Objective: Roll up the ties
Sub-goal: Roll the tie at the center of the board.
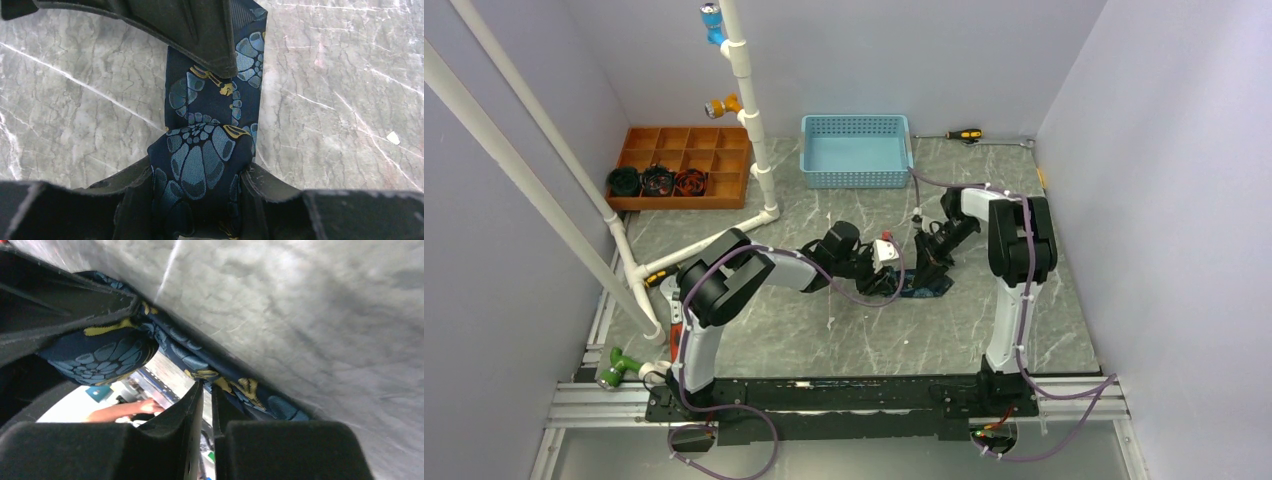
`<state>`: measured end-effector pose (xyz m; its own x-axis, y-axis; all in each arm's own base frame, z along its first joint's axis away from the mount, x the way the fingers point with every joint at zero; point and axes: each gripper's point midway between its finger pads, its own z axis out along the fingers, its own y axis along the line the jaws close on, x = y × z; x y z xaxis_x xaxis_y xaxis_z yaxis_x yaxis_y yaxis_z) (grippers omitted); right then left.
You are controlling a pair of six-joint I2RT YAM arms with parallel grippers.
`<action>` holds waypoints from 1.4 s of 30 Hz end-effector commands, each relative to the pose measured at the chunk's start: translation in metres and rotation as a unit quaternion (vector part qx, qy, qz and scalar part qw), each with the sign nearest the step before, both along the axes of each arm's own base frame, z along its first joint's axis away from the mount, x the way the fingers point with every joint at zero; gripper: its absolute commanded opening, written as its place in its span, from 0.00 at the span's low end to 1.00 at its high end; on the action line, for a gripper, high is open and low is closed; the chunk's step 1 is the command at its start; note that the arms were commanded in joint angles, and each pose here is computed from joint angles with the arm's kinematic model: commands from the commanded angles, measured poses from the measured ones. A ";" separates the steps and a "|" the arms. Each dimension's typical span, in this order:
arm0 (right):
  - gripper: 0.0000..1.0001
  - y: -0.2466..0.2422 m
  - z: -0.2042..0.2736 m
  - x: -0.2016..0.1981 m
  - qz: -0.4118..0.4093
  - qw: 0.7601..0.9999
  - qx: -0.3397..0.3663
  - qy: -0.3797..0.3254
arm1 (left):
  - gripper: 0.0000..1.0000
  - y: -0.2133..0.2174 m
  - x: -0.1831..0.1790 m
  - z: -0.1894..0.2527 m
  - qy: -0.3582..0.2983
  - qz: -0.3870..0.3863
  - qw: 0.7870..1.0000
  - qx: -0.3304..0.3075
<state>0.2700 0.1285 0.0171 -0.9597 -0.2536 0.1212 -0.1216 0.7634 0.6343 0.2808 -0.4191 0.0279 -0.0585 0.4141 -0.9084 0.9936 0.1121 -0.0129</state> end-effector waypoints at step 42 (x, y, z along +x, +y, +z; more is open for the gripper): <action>0.70 0.061 0.072 0.038 -0.005 0.979 0.177 -0.103 | 0.46 0.078 -0.036 -0.097 0.051 -0.026 0.978 0.203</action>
